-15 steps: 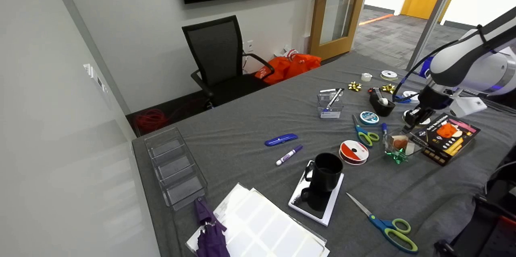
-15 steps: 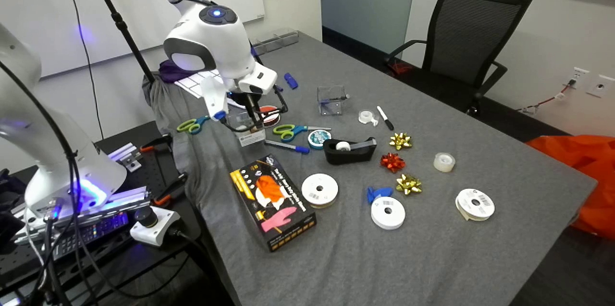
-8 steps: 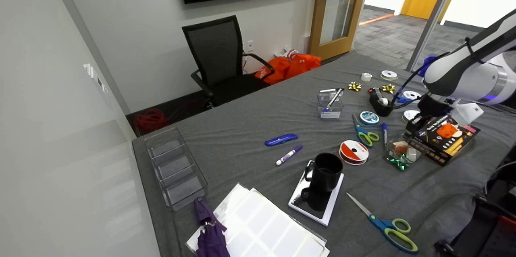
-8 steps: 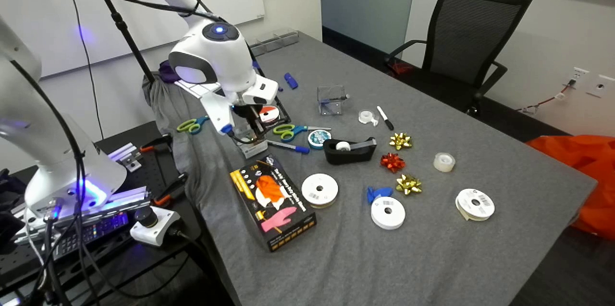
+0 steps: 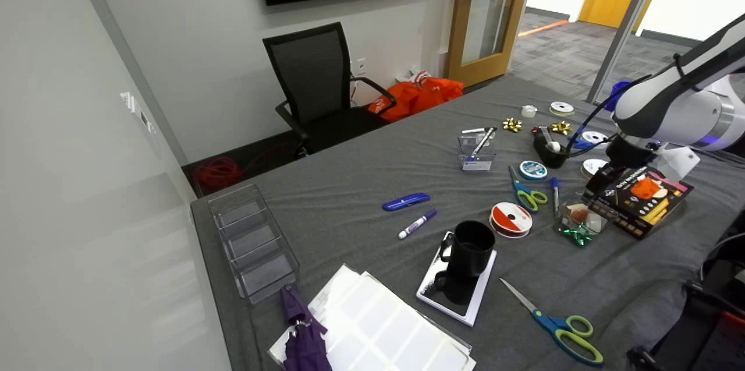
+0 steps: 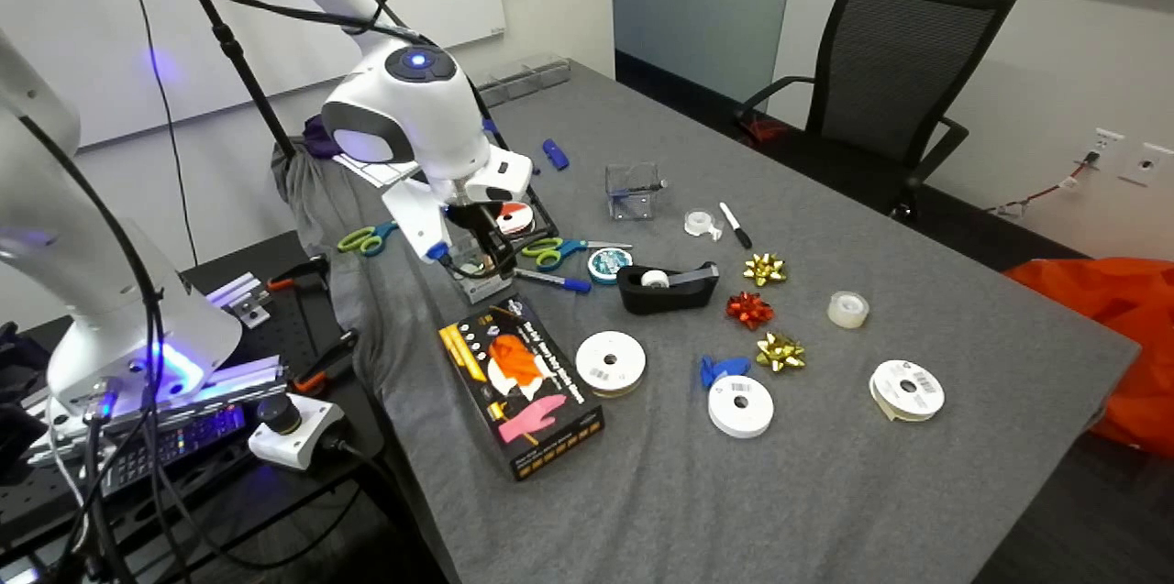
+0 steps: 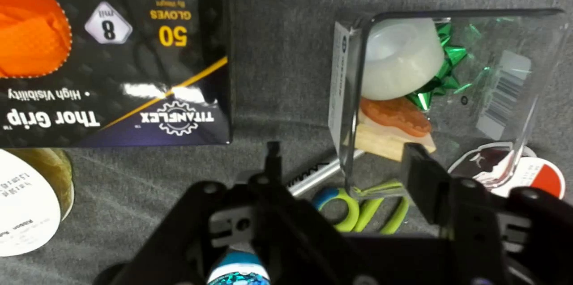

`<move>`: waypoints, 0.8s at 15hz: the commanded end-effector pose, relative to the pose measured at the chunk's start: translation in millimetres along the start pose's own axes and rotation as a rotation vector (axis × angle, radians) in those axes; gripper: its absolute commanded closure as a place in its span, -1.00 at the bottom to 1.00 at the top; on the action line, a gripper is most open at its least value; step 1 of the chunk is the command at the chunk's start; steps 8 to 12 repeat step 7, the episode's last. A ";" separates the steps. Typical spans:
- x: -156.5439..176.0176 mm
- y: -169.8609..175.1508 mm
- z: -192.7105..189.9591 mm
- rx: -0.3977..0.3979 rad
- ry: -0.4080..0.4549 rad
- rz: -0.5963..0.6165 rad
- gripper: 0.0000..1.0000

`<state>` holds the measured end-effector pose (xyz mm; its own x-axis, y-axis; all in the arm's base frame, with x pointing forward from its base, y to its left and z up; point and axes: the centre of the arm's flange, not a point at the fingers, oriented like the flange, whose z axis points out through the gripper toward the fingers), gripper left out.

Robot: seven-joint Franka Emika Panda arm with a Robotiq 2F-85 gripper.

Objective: Move the stationary holder containing the green decorating ribbon forward

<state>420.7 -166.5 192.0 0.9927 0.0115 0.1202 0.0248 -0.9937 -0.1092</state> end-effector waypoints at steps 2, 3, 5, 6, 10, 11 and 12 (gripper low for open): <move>-7.8 8.3 -24.7 -0.016 -0.006 -0.024 -1.00; -8.3 10.4 -31.2 -0.033 -0.014 -0.025 -1.00; -9.6 15.4 -48.9 -0.051 -0.018 -0.028 -1.00; -9.6 16.7 -56.8 -0.057 -0.017 -0.023 -1.00; -8.6 17.7 -63.3 -0.061 -0.019 -0.019 -1.00; -8.6 17.7 -63.3 -0.061 -0.019 -0.019 -1.00; -8.6 17.7 -63.3 -0.061 -0.019 -0.019 -1.00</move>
